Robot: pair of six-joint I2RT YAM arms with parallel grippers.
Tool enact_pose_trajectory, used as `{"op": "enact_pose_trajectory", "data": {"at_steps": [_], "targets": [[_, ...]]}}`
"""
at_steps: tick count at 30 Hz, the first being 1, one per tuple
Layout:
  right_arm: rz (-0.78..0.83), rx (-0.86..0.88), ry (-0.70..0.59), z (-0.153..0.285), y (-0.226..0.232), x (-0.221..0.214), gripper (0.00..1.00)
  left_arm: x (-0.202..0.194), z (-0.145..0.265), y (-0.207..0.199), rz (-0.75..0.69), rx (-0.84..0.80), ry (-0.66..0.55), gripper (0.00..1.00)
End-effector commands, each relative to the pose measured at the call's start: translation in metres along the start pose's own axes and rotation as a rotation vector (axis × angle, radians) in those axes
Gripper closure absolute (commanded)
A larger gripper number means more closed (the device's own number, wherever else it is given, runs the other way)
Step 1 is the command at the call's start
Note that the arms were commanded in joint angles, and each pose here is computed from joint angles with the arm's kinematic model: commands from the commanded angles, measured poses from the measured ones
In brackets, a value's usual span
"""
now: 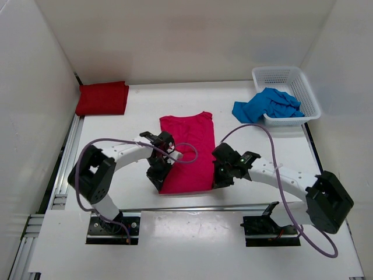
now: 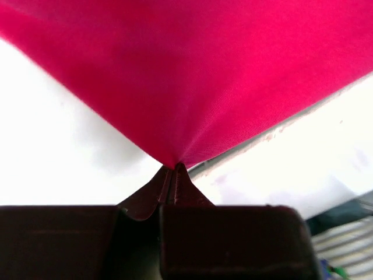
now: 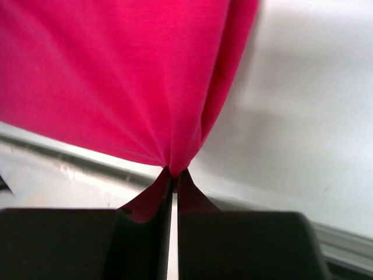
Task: Fold and stack the t-shirts
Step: Grab one side of the 2/3 rectangular tshirt with both arms, then fold the long partially folded tshirt into a neat square
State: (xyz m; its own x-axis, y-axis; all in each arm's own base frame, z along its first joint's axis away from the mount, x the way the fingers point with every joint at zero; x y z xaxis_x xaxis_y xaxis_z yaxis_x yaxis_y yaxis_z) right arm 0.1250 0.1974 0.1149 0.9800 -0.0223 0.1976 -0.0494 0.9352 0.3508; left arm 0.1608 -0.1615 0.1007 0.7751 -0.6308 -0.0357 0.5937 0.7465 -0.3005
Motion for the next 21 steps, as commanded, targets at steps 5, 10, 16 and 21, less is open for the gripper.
{"op": "enact_pose_trajectory", "data": {"at_steps": [5,10,16,21], "targets": [[0.024,-0.04,0.005,0.026,0.005,-0.023,1.0,-0.027,0.037,-0.009,-0.061,0.127,0.031,0.9],[0.038,0.018,-0.054,0.07,0.027,-0.022,1.0,-0.03,0.08,-0.018,-0.075,0.176,-0.031,0.9],[0.055,0.083,-0.226,0.121,0.051,0.01,1.0,-0.02,0.122,-0.027,-0.096,0.213,-0.135,0.9],[0.065,0.009,-0.243,0.118,0.048,0.058,1.0,0.012,0.146,-0.012,-0.009,0.201,-0.207,0.9]]}}
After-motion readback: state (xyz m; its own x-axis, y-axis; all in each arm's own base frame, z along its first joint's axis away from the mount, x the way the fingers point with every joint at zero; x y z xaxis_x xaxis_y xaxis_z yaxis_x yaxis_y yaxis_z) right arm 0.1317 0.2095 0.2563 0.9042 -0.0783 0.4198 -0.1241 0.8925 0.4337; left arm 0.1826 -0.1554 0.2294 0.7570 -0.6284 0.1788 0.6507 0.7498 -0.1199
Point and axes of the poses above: each gripper's point midway between its finger pads, its own z axis back along the fingers, its own y axis along the line the jaws close on, x = y × z, the point moved 7 cm from there along z, back along the fingers, and after that the axes turned 3 degrees about -z, right-handed, at the moved point
